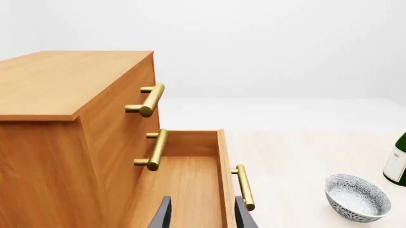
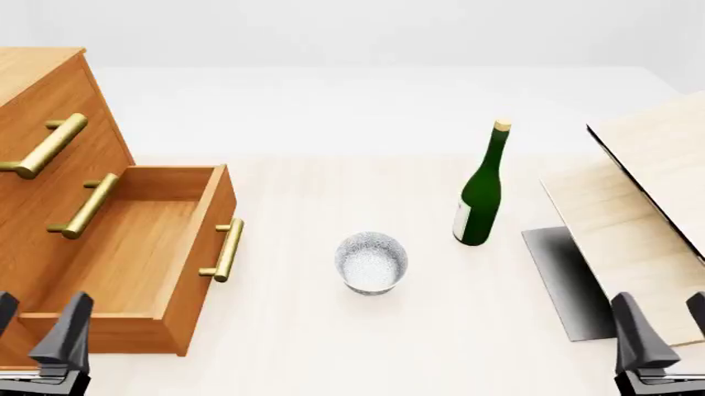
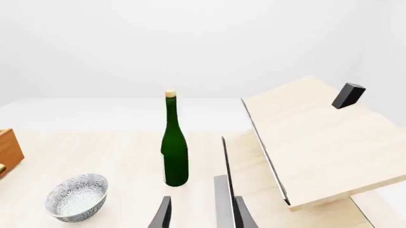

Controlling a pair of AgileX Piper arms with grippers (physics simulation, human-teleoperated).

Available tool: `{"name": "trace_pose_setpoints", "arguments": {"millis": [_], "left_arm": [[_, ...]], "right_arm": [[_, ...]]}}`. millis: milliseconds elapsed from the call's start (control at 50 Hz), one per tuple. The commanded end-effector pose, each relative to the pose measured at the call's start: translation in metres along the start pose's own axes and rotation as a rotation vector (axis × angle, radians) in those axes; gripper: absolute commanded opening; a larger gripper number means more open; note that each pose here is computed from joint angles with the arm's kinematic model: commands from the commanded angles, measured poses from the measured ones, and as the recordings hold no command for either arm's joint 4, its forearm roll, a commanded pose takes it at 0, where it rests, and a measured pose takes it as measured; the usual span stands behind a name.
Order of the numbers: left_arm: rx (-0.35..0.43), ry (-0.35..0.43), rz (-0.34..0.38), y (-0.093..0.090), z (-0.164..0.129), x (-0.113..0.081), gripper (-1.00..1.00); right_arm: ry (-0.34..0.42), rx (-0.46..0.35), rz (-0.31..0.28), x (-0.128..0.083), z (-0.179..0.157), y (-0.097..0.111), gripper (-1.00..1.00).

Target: Put the bowl in the bottom drawer of the cabinet.

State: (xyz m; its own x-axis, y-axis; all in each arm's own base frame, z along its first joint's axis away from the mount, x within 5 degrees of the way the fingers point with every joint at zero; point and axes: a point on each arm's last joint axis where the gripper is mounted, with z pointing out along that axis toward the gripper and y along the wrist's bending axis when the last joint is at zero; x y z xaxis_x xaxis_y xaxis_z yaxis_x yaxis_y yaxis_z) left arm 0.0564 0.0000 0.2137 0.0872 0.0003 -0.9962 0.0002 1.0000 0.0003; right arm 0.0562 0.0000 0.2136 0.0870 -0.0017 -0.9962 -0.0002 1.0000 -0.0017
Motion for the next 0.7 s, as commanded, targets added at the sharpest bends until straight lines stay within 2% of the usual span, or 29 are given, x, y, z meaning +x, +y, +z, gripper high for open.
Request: {"name": "trace_pose_setpoints", "arguments": {"millis": [20, 220, 360, 380, 440, 460, 480, 500, 560, 600, 640, 700], "left_arm": [[0.000, 0.000, 0.005, 0.000, 0.000, -0.001, 1.00], [0.016, -0.024, 0.017, -0.001, 0.000, -0.005, 1.00], [0.047, -0.056, 0.017, -0.003, -0.002, -0.016, 1.00], [0.092, -0.076, 0.016, -0.005, -0.003, -0.022, 1.00], [0.109, -0.086, 0.029, -0.006, -0.003, -0.024, 1.00], [0.136, -0.091, 0.035, -0.007, -0.004, -0.029, 1.00], [0.159, -0.101, 0.046, -0.009, -0.002, -0.013, 1.00], [0.159, -0.101, 0.046, -0.009, -0.002, -0.013, 1.00], [0.203, -0.120, 0.020, -0.011, -0.003, -0.022, 1.00], [0.231, -0.129, 0.038, -0.012, -0.004, -0.027, 1.00], [0.271, -0.137, 0.015, -0.014, -0.006, -0.032, 1.00], [0.315, -0.161, 0.030, -0.016, -0.007, -0.036, 1.00]], "right_arm": [[0.000, -0.001, -0.003, -0.001, 0.000, 0.000, 1.00], [0.001, 0.000, -0.002, -0.001, 0.000, 0.000, 1.00], [0.001, 0.000, -0.003, -0.001, 0.001, 0.000, 1.00], [0.001, 0.000, -0.003, -0.001, 0.001, 0.000, 1.00], [0.001, 0.000, -0.003, -0.001, 0.001, 0.000, 1.00], [0.001, 0.000, -0.003, -0.001, 0.001, 0.000, 1.00], [0.001, 0.000, -0.003, -0.001, 0.001, 0.000, 1.00], [0.001, 0.000, -0.003, -0.001, 0.001, 0.000, 1.00], [0.001, 0.000, -0.003, -0.001, 0.001, 0.000, 1.00], [0.001, 0.000, -0.003, -0.001, 0.001, 0.000, 1.00], [0.001, 0.000, -0.003, -0.001, 0.001, 0.000, 1.00], [0.001, 0.000, -0.003, -0.001, 0.001, 0.000, 1.00]]}}
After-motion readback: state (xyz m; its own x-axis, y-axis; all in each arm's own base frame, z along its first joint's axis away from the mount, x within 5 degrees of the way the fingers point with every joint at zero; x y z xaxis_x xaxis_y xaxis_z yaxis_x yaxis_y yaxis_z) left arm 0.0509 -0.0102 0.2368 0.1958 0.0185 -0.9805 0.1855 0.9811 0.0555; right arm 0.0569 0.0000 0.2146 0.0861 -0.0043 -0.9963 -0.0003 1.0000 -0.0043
